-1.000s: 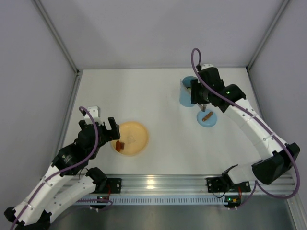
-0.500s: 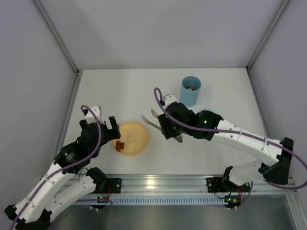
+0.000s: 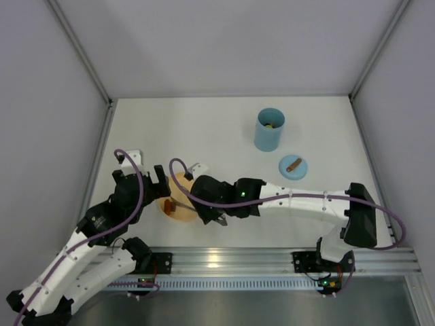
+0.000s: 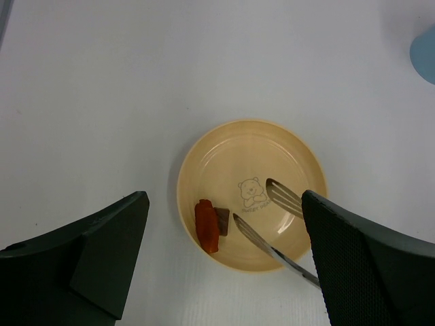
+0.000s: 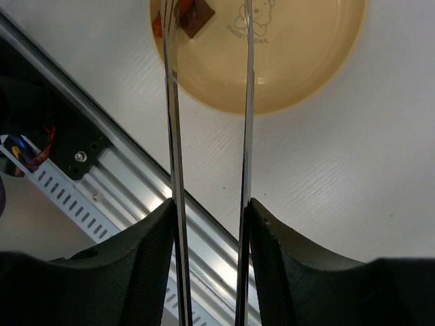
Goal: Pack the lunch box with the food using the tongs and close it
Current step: Pick up the fake food from the plate.
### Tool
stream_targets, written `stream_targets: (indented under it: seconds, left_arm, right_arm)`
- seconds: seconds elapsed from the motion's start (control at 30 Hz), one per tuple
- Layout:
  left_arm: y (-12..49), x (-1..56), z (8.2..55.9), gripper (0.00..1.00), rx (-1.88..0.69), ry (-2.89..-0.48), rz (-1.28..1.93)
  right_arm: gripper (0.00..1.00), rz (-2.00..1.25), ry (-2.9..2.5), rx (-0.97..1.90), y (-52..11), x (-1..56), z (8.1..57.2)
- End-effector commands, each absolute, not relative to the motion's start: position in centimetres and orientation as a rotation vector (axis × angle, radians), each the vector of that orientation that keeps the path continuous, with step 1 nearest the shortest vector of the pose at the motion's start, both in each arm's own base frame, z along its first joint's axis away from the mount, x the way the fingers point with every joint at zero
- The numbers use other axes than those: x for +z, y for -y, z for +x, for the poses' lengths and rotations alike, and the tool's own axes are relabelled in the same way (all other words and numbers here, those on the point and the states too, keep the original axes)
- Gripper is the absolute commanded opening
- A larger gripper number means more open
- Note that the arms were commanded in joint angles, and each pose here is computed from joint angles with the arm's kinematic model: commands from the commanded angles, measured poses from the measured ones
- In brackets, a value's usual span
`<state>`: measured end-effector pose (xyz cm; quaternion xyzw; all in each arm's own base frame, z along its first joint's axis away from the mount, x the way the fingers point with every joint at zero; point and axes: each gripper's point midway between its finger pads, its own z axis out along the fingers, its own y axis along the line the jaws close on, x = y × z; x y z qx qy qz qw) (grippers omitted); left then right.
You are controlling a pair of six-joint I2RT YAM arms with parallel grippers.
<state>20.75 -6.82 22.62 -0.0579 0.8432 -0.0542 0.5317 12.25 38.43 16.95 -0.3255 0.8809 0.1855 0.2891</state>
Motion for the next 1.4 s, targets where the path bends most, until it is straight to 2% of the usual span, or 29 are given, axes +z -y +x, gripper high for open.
stream_targets:
  seconds: [0.0, 0.53, 1.37]
  left_arm:
    - [6.6, 23.1, 20.8, 0.99, -0.130, -1.990, -0.158]
    - [6.6, 23.2, 20.8, 0.99, -0.130, -1.988, -0.162]
    - [6.6, 23.2, 20.8, 0.99, -0.137, -1.986, -0.161]
  right_arm:
    - [0.44, -0.817, -2.253, 0.667, -42.5, 20.6, 11.6]
    - [0.38, -0.859, -2.291, 0.683, -45.4, 18.4, 9.9]
    - [0.37, -0.880, -2.335, 0.635, -46.2, 16.1, 10.0]
